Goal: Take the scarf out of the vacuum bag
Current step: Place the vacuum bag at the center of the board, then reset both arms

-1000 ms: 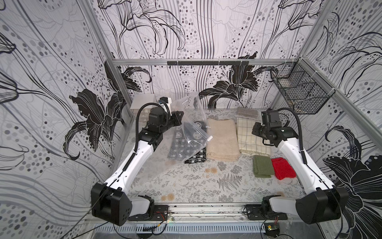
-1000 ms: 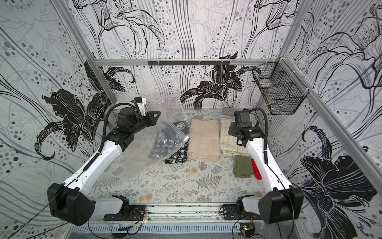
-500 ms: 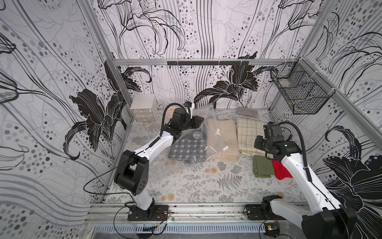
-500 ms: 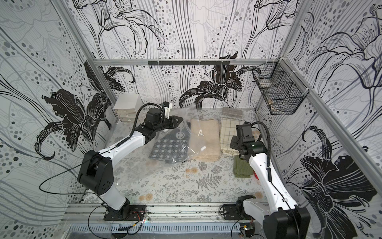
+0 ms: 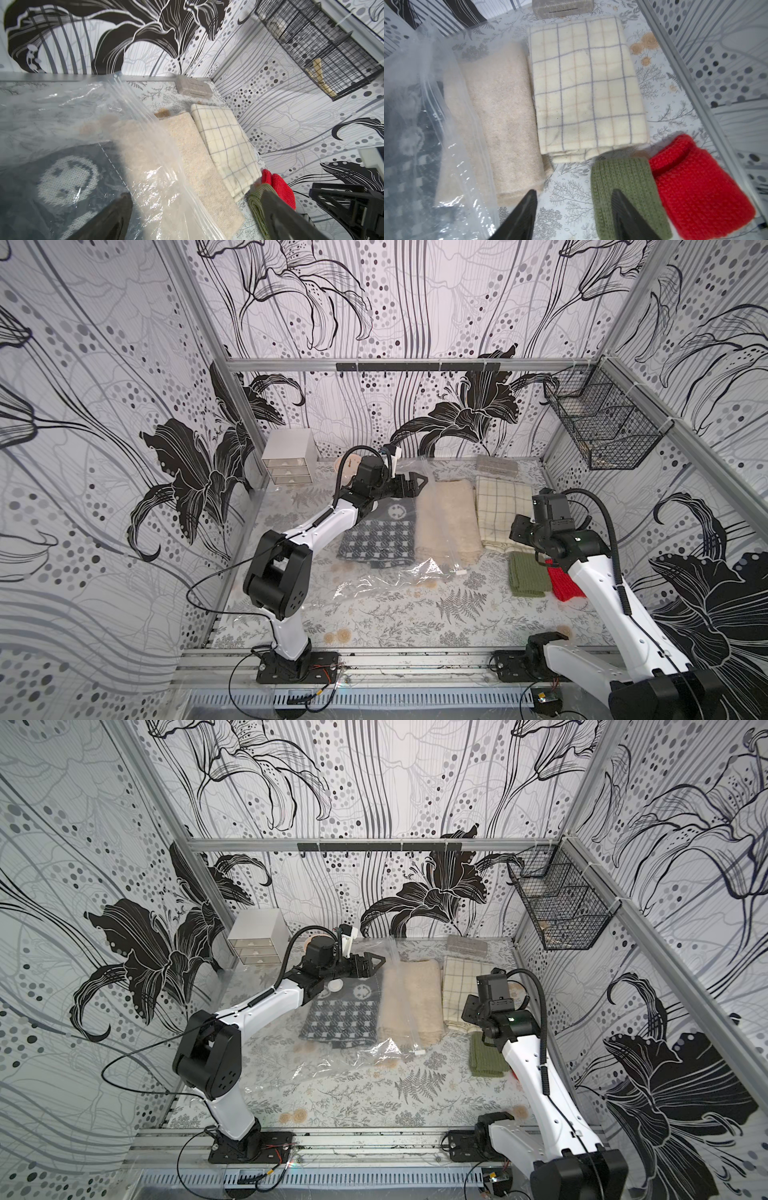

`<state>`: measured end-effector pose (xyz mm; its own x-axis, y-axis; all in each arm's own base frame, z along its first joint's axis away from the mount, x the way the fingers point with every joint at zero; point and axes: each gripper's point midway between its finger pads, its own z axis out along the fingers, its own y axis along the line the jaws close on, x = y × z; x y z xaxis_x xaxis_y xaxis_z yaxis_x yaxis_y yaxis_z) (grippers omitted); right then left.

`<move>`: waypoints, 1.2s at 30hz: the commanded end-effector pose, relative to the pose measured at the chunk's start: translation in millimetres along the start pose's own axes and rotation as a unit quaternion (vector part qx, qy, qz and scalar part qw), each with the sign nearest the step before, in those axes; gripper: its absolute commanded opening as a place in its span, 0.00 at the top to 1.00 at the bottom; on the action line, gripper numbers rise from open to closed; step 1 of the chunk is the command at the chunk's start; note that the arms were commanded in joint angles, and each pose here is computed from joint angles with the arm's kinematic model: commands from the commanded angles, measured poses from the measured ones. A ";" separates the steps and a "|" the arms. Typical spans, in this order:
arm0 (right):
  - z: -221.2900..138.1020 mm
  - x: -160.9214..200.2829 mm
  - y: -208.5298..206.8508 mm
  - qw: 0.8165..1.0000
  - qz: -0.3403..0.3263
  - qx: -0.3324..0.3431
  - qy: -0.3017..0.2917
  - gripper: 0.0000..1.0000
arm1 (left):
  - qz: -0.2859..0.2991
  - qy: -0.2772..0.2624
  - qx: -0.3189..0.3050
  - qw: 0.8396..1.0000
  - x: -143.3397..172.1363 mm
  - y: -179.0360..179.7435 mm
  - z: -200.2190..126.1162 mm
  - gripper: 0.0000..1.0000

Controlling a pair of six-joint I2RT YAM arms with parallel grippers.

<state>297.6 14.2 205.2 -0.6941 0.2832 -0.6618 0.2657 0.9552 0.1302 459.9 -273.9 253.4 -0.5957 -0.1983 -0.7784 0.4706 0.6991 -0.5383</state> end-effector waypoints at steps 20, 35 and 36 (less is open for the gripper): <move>0.9 -47.1 33.5 0.997 -0.022 0.012 -0.067 0.00 | 0.014 -0.121 -0.284 0.951 -37.5 78.2 -169.8 0.01; 16.5 -48.4 48.2 0.979 -0.176 -0.013 -0.102 0.00 | -0.076 -0.042 -0.148 0.985 -29.2 126.7 -123.3 0.01; 15.9 -48.8 48.7 0.978 -0.181 -0.016 -0.108 0.00 | -0.066 -0.058 -0.142 0.986 -33.2 125.3 -126.1 0.01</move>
<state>351.8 40.5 232.9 -0.5998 0.0065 -0.8001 0.0835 0.9950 -0.0545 458.4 -79.9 225.1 -0.6086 -0.3275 -0.7227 0.0528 0.8921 -0.4487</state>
